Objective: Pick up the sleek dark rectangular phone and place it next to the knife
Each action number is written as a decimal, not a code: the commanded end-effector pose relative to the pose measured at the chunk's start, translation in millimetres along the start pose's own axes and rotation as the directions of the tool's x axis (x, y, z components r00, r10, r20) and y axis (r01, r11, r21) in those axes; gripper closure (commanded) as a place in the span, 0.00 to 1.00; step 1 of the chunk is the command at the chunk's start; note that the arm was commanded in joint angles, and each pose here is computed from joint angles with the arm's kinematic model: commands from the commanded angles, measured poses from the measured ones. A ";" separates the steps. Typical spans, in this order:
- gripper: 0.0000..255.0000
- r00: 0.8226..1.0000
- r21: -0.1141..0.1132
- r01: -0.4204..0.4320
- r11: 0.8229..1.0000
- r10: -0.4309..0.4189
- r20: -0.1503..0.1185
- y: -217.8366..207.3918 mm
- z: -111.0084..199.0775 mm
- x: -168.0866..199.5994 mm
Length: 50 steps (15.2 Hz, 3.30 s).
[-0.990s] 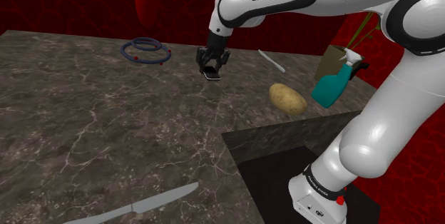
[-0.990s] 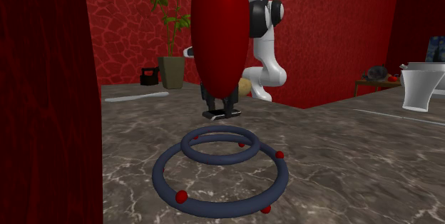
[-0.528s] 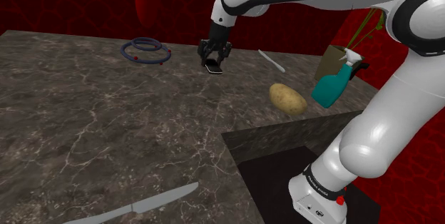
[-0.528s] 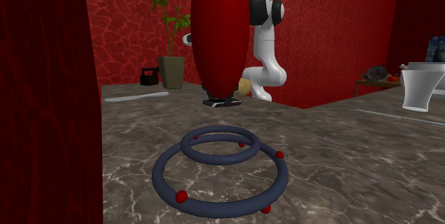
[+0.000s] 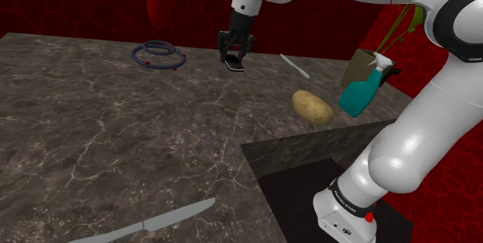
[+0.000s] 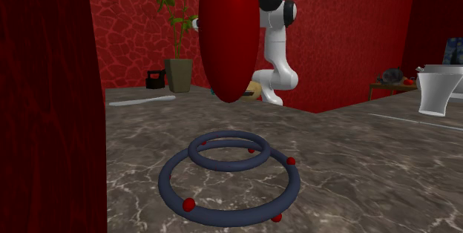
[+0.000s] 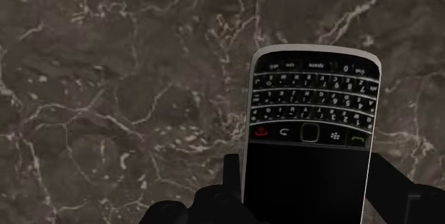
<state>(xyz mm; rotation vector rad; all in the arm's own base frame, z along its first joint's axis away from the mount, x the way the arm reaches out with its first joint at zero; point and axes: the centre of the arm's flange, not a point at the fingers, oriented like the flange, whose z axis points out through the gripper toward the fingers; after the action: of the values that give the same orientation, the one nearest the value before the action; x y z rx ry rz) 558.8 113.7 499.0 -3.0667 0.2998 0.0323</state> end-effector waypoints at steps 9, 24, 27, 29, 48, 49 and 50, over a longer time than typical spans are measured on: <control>1.00 1.000 0.000 0.000 1.000 0.000 0.000 -61.8 4.2 -108.9; 1.00 1.000 0.000 0.000 1.000 0.000 0.000 -160.3 13.5 -280.4; 1.00 1.000 0.000 0.000 1.000 0.000 0.000 -180.0 15.3 -314.7; 1.00 1.000 0.000 0.000 1.000 0.000 0.000 -193.1 16.6 -337.6; 1.00 1.000 0.000 0.000 1.000 0.000 0.000 -294.8 42.1 -515.8; 1.00 1.000 0.000 0.000 1.000 0.000 0.000 -294.5 47.3 -515.6; 1.00 1.000 0.000 0.000 1.000 0.000 0.000 -294.2 52.6 -515.5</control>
<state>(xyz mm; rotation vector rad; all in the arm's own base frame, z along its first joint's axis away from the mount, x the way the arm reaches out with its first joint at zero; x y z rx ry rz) 119.3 507.9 496.2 -3.0135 0.3153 0.0005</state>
